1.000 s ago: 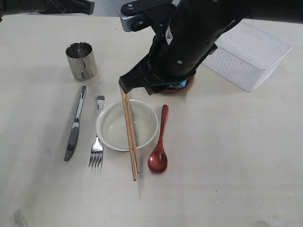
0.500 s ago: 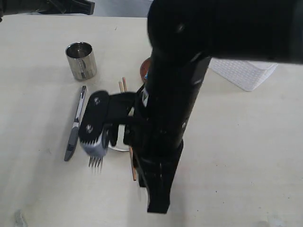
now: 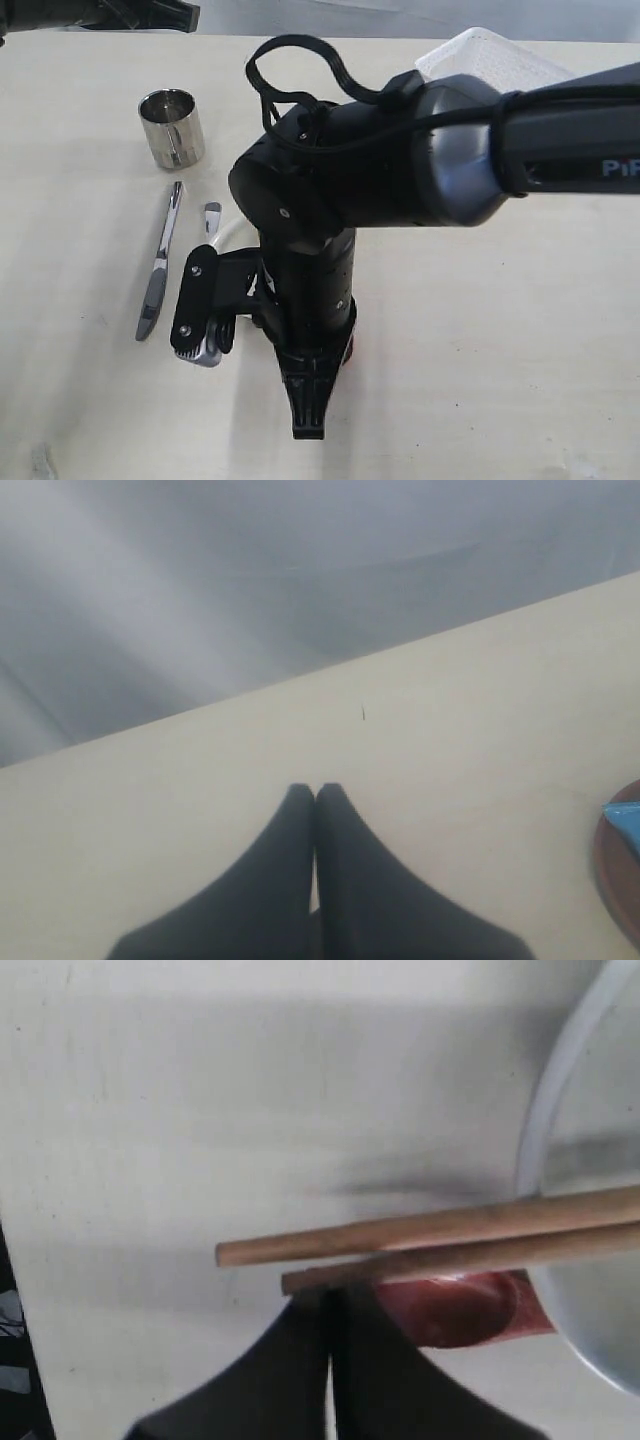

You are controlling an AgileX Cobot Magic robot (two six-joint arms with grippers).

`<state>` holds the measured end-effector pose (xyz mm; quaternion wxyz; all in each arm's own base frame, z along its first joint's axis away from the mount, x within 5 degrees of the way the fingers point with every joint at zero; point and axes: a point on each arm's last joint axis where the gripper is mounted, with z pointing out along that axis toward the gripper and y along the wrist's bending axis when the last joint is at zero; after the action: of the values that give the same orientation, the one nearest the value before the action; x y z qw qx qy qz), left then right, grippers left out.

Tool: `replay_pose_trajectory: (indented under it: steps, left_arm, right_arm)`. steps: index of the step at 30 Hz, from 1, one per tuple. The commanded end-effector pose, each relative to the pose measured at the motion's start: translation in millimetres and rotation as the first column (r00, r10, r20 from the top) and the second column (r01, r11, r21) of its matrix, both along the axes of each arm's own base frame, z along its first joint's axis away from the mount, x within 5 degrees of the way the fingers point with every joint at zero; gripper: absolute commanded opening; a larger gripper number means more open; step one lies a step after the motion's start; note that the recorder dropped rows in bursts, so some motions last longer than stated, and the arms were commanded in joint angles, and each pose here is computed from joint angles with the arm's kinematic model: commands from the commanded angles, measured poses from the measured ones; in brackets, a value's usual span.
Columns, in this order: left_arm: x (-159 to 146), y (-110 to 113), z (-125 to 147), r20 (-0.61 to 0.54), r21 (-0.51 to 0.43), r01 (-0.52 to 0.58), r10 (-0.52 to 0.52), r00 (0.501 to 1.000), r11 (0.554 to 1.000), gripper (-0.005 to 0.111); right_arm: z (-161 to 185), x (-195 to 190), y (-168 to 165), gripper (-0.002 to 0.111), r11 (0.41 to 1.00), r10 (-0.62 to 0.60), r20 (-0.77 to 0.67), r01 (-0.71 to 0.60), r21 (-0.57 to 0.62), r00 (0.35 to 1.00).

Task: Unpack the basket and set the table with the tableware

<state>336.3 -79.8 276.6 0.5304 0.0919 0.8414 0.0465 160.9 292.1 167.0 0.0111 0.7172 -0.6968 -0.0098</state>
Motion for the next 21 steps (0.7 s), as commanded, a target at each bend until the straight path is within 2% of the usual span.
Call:
replay_pose_trajectory:
  steps: [1,21]
  left_arm:
    - [-1.9,-1.0,-0.9,-0.004,-0.001,0.006,-0.006,1.0,1.0,0.0]
    - [-1.9,-1.0,-0.9,-0.004,-0.001,0.006,-0.006,1.0,1.0,0.0]
  right_arm:
    - [-2.2,1.0,3.4,0.0,1.0,-0.001,0.015,0.001,0.027,1.0]
    - [-1.4,-2.5,12.9,0.0,0.989,-0.066,-0.031,0.069,0.128,0.997]
